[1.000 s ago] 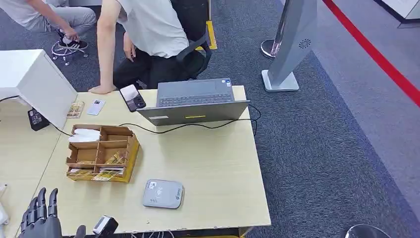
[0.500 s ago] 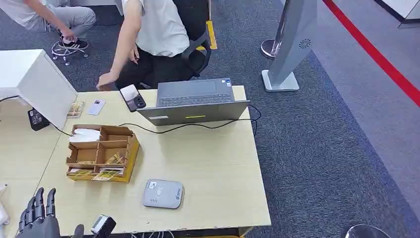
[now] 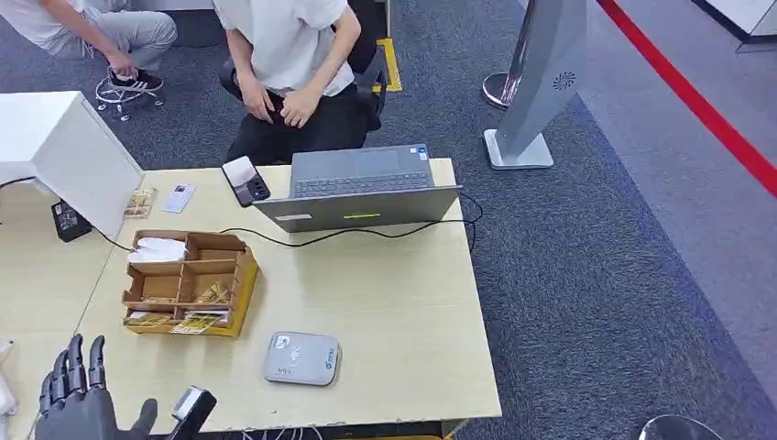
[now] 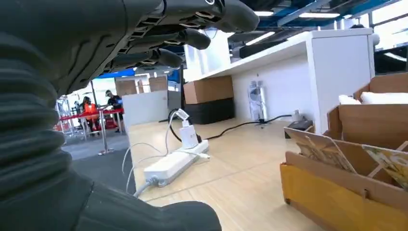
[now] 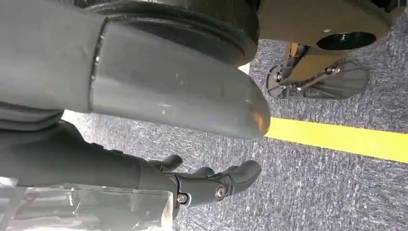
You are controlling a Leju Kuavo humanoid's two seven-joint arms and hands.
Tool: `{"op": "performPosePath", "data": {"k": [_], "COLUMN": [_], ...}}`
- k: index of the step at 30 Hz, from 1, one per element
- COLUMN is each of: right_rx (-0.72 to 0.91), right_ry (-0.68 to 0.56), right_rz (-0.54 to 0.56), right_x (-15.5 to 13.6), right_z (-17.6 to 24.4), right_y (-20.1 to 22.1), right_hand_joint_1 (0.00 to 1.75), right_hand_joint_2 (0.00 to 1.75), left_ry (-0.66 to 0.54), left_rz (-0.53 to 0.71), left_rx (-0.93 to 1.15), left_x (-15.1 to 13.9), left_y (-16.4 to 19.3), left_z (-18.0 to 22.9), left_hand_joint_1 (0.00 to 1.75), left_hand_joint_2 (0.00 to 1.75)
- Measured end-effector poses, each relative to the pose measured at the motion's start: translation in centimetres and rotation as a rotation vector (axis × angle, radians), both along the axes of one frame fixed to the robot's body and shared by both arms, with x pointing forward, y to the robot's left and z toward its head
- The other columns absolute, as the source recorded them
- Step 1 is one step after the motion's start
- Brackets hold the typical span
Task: Pass the card to the sensor for recognition and then transmit it.
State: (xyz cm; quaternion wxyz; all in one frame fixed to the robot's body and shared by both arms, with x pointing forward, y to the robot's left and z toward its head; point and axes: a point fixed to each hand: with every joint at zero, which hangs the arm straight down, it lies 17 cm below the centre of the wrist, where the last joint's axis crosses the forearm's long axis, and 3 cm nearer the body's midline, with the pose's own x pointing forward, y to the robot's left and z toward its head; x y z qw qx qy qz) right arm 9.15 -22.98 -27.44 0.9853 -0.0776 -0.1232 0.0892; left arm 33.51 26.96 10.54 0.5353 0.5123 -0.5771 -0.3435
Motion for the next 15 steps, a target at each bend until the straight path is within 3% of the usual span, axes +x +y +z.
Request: {"op": "performPosePath", "data": {"k": [15], "right_rx": [0.006], "right_ry": [0.0], "right_rz": [-0.005], "right_x": [-0.04], "right_z": [0.02], "right_y": [0.24], "right_hand_joint_1": [0.0], "right_hand_joint_2": [0.0], "left_ry": [0.003], "left_rz": [-0.01], "left_rx": [0.0], "left_x": [1.2], "left_y": [-0.23], "left_z": [-0.81], "left_hand_joint_1": [0.0], "left_hand_joint_2": [1.75]}}
